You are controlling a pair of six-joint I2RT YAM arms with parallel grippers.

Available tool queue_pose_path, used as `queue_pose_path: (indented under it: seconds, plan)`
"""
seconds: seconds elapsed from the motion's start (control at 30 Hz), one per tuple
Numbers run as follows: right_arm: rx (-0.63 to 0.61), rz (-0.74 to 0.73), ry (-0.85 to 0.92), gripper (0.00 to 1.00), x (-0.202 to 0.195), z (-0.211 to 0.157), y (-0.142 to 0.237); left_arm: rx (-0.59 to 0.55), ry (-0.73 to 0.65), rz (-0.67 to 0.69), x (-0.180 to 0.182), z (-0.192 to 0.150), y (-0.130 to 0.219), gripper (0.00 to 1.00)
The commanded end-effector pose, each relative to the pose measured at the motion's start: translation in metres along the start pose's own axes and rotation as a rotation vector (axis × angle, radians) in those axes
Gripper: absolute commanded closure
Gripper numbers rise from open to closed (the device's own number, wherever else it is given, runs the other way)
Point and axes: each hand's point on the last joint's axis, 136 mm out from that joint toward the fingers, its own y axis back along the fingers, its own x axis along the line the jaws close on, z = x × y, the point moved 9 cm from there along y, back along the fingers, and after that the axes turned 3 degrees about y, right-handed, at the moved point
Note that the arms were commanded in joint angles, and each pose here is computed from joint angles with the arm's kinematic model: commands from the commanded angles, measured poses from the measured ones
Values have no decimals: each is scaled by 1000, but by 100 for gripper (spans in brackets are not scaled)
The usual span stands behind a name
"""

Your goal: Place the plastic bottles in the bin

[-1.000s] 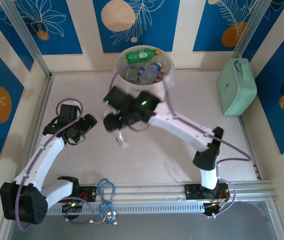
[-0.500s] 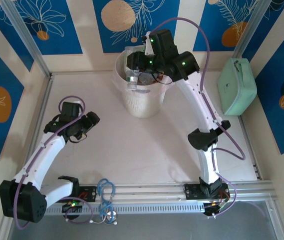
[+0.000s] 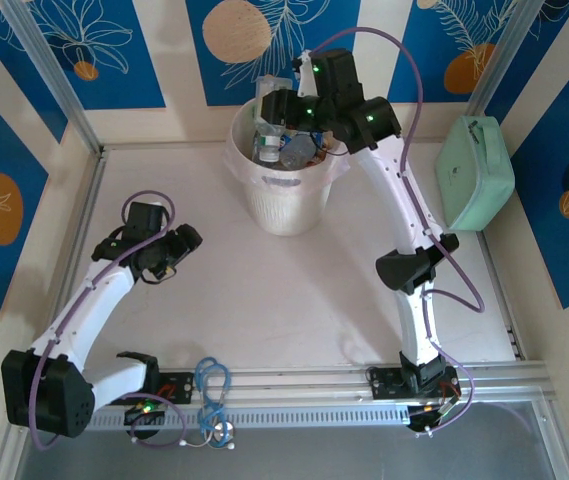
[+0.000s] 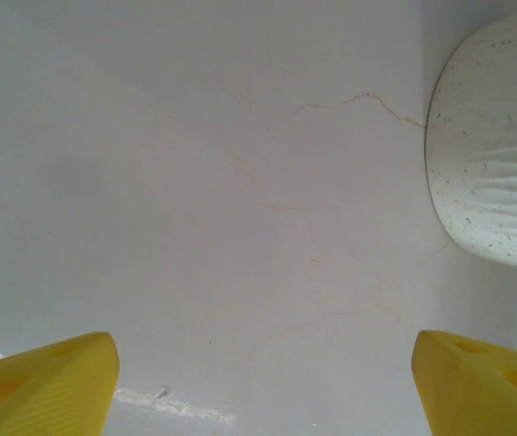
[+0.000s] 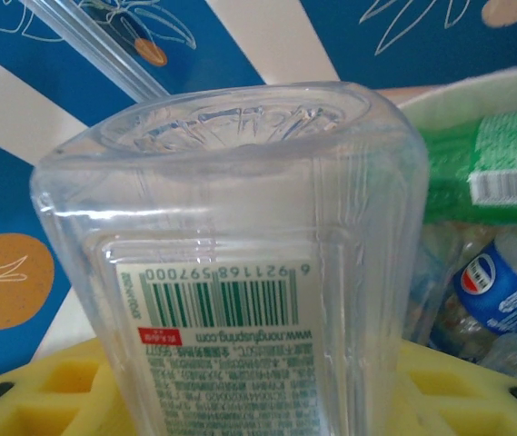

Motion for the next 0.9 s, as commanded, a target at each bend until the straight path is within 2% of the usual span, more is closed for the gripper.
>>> queue_pose_path:
  seconds: [0.0,0.2,0.33,0.4,0.6,0.87]
  plan:
    - [-53,-31,73,50,-2,8,0,10,-9,-10,-5,-1,2,16]
    - [-4,-80,122,45,-9,-4,-18,11,-9,-1,-6,0,0,16]
    - [25,-94,156,20,-7,-12,-30,13,-4,1,-5,-1,-2,16]
    - [28,-108,166,15,-7,-14,-32,12,-4,1,-5,-2,-2,16]
    - [24,-112,174,13,-3,-14,-27,9,-4,-5,-7,-1,-2,16]
    - [-13,-104,187,13,15,-10,-2,-25,-48,-19,-16,1,8,16]
